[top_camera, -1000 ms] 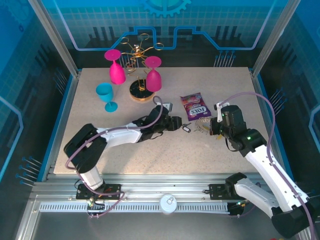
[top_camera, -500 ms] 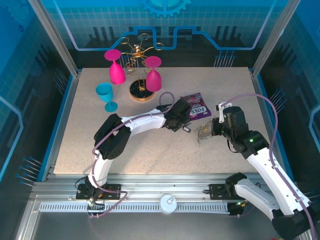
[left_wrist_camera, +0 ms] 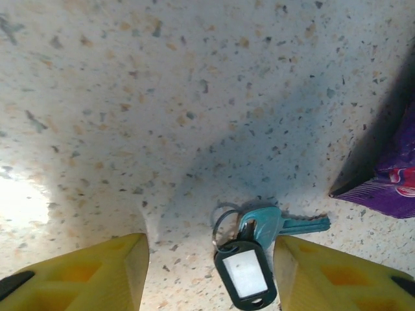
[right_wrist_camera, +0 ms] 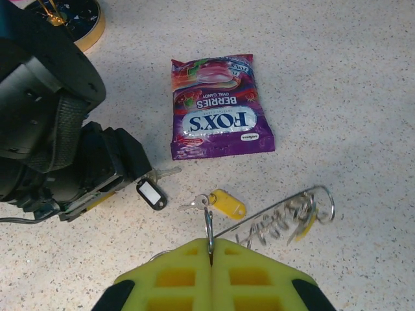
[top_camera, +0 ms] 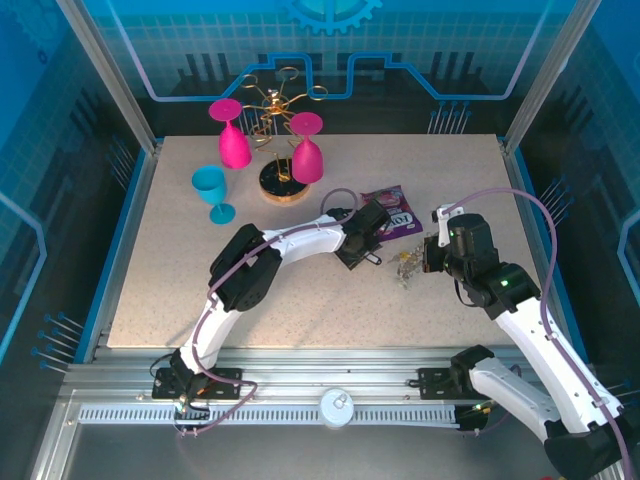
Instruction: Put the keys on the keyring
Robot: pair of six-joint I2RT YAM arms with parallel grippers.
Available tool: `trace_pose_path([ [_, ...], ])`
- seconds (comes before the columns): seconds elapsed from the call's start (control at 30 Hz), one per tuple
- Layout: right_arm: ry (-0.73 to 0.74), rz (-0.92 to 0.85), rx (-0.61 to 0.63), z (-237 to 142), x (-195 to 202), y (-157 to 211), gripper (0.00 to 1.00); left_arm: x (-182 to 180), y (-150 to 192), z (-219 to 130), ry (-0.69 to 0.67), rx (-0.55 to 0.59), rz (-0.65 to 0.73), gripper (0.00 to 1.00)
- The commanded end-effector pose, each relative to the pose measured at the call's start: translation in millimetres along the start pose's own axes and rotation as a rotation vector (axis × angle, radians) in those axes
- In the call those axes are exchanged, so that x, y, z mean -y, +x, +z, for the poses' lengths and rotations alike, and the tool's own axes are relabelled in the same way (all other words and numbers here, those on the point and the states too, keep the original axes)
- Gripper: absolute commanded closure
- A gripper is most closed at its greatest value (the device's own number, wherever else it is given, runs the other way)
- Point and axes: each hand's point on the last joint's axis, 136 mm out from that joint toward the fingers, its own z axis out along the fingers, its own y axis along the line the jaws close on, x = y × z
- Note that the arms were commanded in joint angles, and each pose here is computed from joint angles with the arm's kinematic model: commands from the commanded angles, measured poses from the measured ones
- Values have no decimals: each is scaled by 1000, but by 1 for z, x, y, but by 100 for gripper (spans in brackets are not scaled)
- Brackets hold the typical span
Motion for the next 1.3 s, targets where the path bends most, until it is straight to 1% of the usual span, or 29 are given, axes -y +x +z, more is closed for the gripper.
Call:
trace_pose_path([
  [0.0,-24,10,71,-12,-3,-21,100,2,9,5,-16,-14,-4,49],
  [0.07,-28,9,69,-12,-3,-20,100,5,10,8,-9,-20,-8,52],
  [0.2,-31,7,69,-12,-4,-19,100,7,14,14,-4,-34,-13,59],
  [0.37,-38,6,70,-13,-5,-19,100,12,12,19,16,-21,-3,68],
  [0.43,-40,5,73,-14,-5,-19,100,15,9,19,30,-6,7,74],
  [0.53,-47,4,74,-14,-6,-19,100,19,5,19,48,21,30,88],
  [0.7,-59,-1,74,-15,-8,-19,100,22,-5,10,69,80,64,99],
  [0.73,-61,-3,71,-14,-9,-19,100,23,-8,5,77,99,76,100],
  [0.87,-71,-5,74,-14,-11,-20,100,22,-18,-19,101,193,134,100],
  [1.0,-80,-4,69,-12,-13,-20,100,9,-22,-46,106,266,188,100],
  [1.07,-82,-5,66,-12,-13,-19,100,-4,-21,-56,94,278,210,100],
  [1.27,-85,-8,65,-10,-14,-19,100,-64,-14,-76,-16,257,275,100],
])
